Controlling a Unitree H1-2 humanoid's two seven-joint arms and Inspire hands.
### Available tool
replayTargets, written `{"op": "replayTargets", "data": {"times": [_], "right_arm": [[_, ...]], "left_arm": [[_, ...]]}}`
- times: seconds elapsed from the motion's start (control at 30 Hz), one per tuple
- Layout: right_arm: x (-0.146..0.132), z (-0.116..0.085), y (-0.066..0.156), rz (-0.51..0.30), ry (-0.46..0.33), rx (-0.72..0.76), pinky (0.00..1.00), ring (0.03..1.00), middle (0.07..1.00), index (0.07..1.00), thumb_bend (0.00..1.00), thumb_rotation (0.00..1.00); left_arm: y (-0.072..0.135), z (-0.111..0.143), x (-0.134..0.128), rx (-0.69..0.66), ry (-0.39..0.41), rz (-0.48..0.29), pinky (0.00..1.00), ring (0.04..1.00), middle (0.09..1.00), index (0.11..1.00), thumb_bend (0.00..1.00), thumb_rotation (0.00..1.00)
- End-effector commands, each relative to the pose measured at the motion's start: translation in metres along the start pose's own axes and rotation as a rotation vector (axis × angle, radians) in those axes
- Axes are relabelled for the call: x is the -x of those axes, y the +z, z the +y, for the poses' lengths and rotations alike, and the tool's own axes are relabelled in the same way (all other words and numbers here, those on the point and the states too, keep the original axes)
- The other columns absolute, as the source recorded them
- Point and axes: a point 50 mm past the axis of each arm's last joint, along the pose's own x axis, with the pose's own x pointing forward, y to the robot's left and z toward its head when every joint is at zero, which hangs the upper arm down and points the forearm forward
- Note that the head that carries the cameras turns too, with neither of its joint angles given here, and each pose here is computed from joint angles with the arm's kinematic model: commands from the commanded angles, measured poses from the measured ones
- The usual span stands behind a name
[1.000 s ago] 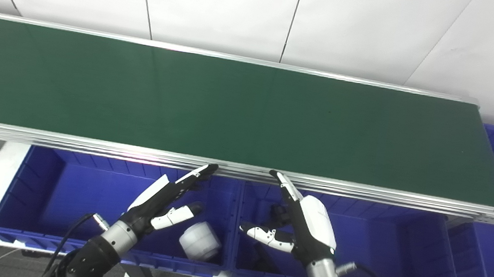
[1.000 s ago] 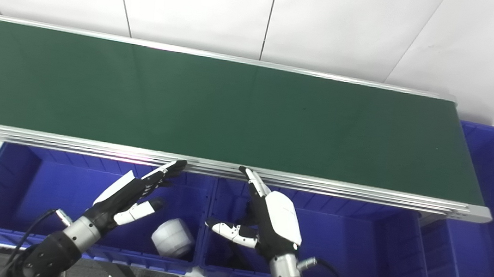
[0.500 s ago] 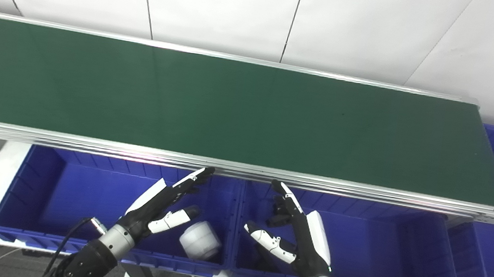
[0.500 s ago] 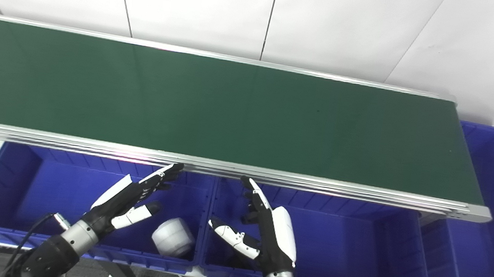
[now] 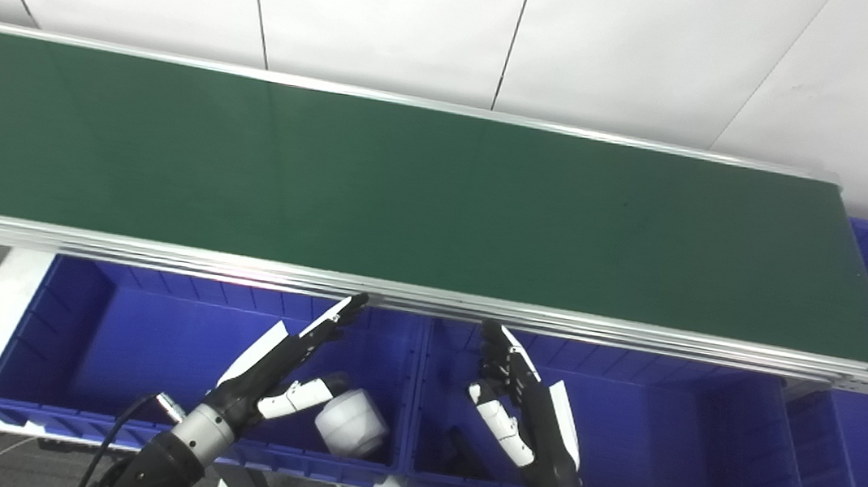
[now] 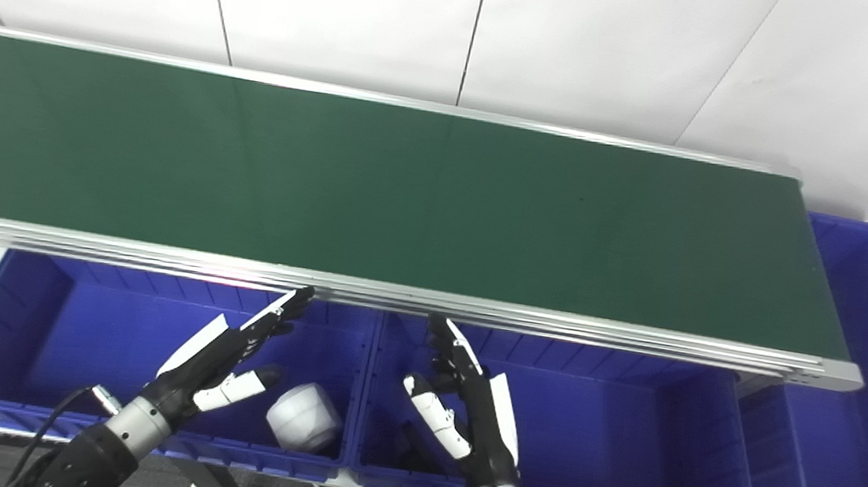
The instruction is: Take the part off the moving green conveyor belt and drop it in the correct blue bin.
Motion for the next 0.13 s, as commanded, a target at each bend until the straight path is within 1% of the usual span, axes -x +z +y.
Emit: {"op": "replayTargets", "data": {"times": [0.0, 0.1], "right_arm": [[-0.0077, -0.002, 0.011, -0.095, -0.014, -0.017, 0.83, 0.894, 0.906, 0.904, 0.73, 0.93], [-0.0085, -0.0023, 0.01, -0.099, -0.02, -0.015, 0.83, 0.894, 0.908, 0.905, 0.73, 0.92]], "left_arm": [[0.0075, 0.007, -0.0036, -0.034, 0.028, -0.052, 0.95, 0.999, 1.0, 1.0, 0.61, 0.9], [0.0073, 0.0072, -0.0045, -0.031, 0.026, -0.049, 0.94, 1.0, 1.0, 1.0, 0.62, 0.9]]}}
